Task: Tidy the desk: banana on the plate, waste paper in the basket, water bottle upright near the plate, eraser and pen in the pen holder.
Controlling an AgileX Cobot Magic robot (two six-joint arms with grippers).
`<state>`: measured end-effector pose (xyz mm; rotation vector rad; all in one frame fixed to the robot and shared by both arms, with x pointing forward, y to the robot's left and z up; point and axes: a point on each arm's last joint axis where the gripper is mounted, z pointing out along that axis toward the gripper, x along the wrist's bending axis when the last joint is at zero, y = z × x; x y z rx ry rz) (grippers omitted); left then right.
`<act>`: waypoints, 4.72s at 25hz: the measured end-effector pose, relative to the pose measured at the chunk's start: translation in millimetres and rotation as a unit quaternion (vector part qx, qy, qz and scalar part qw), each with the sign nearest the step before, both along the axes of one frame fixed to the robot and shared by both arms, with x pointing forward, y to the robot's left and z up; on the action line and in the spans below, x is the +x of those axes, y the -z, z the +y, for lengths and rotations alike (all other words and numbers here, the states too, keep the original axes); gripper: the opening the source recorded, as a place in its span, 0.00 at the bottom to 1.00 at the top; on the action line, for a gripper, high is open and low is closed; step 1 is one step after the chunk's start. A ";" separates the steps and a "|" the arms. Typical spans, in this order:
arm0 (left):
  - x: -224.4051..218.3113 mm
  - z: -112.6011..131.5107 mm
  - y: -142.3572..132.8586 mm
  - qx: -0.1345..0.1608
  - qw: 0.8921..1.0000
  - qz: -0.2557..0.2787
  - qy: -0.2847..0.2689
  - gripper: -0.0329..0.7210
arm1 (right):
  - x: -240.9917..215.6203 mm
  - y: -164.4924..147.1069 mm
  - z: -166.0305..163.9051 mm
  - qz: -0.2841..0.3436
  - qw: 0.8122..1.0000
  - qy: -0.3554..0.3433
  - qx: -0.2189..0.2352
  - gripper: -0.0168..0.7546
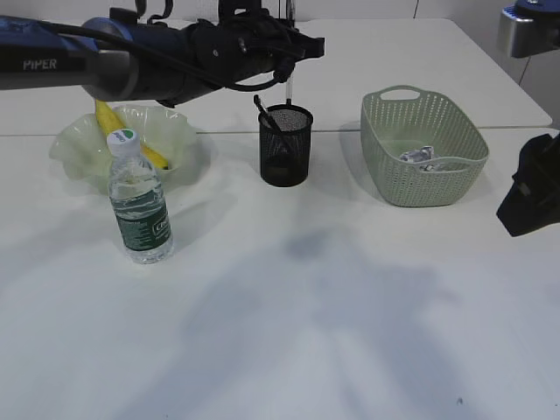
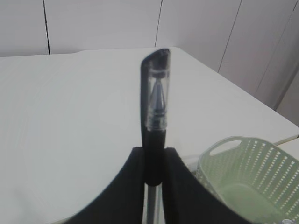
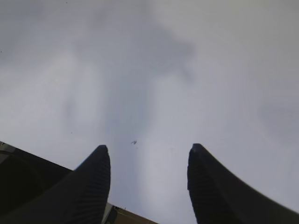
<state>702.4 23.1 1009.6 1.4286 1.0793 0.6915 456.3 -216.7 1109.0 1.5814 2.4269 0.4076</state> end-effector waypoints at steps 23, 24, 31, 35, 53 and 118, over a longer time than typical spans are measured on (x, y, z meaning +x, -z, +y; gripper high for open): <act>10.2 -2.0 50.0 0.015 1.000 0.010 -0.019 0.12 | -0.2 0.1 -0.2 0.001 1.000 0.000 -0.001 0.54; 10.2 -2.0 50.0 0.015 1.000 0.010 -0.019 0.12 | -0.2 0.1 -0.2 0.001 1.000 0.000 -0.001 0.54; 10.2 -2.0 50.1 0.014 1.000 0.011 -0.020 0.30 | -0.3 0.1 -0.3 0.001 1.000 0.000 -0.002 0.54; 10.1 -2.1 50.2 0.015 1.000 0.011 -0.019 0.39 | -0.4 0.2 -0.3 0.002 1.000 0.000 -0.002 0.54; -29.9 1.9 -25.5 0.051 0.982 0.144 0.108 0.40 | 2.9 -1.0 -0.5 -0.017 1.000 -0.001 -0.003 0.54; -464.6 282.9 -108.2 0.076 0.950 0.220 -0.206 0.62 | -197.1 -88.8 -83.0 -0.311 0.926 0.184 0.113 0.54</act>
